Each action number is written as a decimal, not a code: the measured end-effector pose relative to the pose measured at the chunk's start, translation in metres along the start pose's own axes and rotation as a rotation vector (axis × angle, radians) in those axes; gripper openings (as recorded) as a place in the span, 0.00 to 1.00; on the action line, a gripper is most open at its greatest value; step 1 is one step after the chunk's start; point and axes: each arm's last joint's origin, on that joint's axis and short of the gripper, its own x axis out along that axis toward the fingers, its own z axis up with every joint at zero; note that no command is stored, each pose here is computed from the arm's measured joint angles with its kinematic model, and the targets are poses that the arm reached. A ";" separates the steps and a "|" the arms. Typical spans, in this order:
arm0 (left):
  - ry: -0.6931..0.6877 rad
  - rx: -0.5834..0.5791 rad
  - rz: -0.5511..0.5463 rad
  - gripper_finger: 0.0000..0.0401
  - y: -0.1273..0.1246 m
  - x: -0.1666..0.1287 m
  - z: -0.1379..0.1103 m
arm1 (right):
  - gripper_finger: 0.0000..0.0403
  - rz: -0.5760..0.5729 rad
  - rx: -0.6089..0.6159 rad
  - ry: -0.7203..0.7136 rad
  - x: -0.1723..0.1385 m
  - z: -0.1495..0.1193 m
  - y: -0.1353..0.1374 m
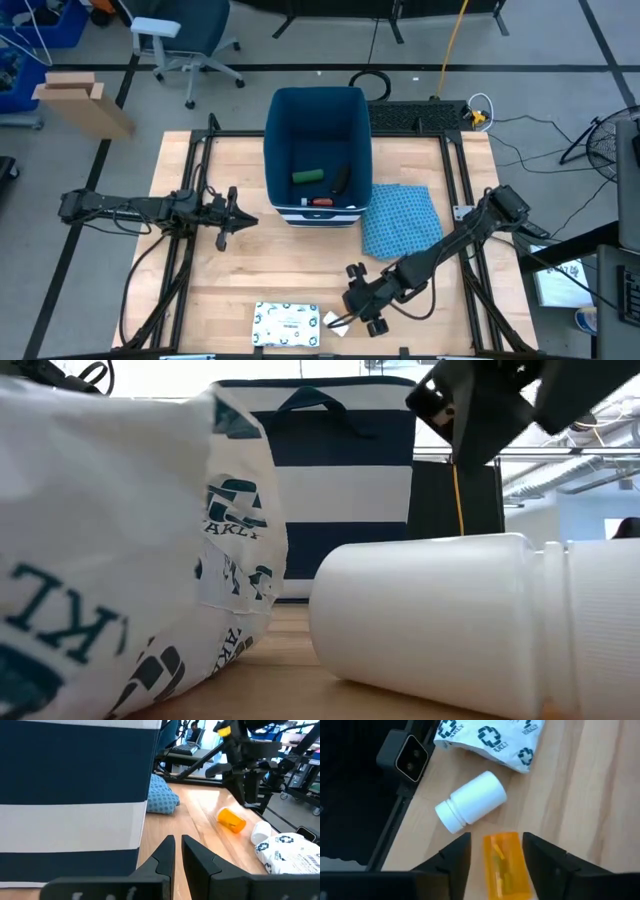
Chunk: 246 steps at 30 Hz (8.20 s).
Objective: Pick & place medical supplies in basket/bin
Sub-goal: Put the yellow medicine bottle into the blue bin
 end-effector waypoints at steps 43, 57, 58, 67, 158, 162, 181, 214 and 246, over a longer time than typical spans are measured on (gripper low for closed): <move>0.030 0.000 0.004 0.09 0.000 0.000 -0.003 | 0.45 -0.036 0.021 0.114 0.029 -0.010 -0.027; 0.030 0.001 0.004 0.09 0.000 0.000 -0.003 | 0.45 0.019 -0.049 -0.287 -0.101 0.006 -0.029; 0.030 0.001 0.004 0.09 0.000 0.000 -0.003 | 0.45 0.016 -0.047 -0.335 -0.111 0.000 -0.032; 0.031 0.001 0.005 0.09 0.000 0.000 -0.003 | 0.44 -0.045 0.071 -0.769 -0.172 -0.084 -0.056; 0.046 0.000 0.042 0.09 0.002 0.000 -0.005 | 0.45 -0.450 0.147 -0.842 -0.280 0.042 -0.211; 0.047 0.002 0.043 0.09 0.002 0.000 -0.005 | 0.45 -0.418 0.168 -0.819 -0.275 0.052 -0.242; 0.050 -0.025 0.044 0.09 0.002 0.000 -0.005 | 0.45 -0.340 0.137 -0.711 -0.224 0.051 -0.290; 0.048 -0.011 0.095 0.09 0.003 0.000 -0.005 | 0.45 -0.339 0.117 -0.589 -0.220 0.041 -0.292; 0.042 0.084 0.155 0.09 0.005 0.000 -0.005 | 0.45 -0.473 -0.092 -0.262 -0.160 0.055 -0.342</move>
